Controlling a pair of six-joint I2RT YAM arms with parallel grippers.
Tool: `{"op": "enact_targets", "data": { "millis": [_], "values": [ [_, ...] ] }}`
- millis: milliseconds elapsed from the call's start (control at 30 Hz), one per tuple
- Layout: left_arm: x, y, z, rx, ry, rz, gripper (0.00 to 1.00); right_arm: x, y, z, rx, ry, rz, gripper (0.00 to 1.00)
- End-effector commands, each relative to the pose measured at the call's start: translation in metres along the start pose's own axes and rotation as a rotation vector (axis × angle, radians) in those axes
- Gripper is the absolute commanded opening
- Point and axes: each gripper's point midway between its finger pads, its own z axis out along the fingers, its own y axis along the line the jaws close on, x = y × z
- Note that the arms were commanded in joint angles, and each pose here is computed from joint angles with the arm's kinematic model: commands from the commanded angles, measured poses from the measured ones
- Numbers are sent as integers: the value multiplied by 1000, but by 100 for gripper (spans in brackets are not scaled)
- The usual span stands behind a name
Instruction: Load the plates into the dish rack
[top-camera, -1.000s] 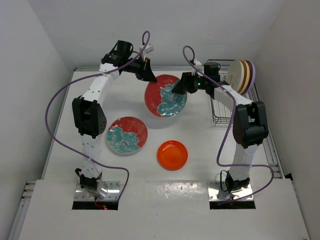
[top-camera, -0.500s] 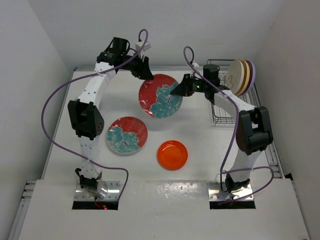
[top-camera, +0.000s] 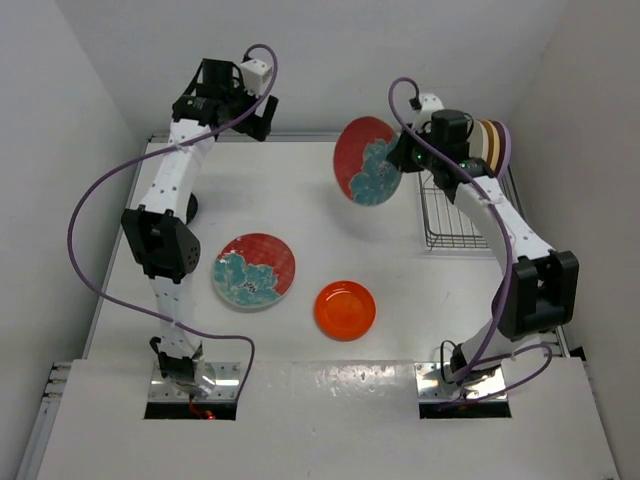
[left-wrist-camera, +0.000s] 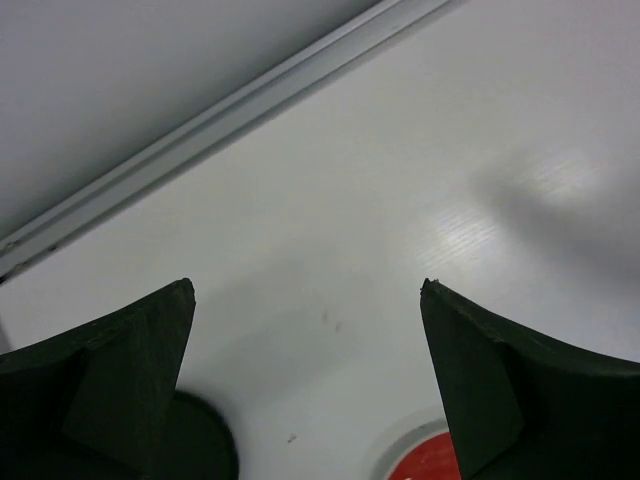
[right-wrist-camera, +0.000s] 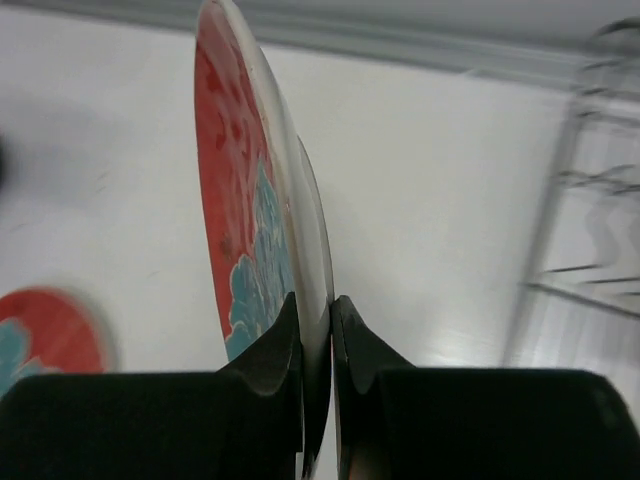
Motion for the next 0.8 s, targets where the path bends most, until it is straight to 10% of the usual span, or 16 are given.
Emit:
{"op": "enact_targets", "data": {
  "millis": [0, 233, 767],
  "values": [
    [-6, 51, -34, -219, 1, 30, 100, -128, -67, -66, 420, -340, -118, 0],
    [45, 59, -30, -169, 113, 17, 100, -179, -140, -117, 826, -479, -231, 0],
    [148, 12, -19, 98, 366, 48, 100, -134, -225, -55, 1064, -288, -447, 0]
  ]
}}
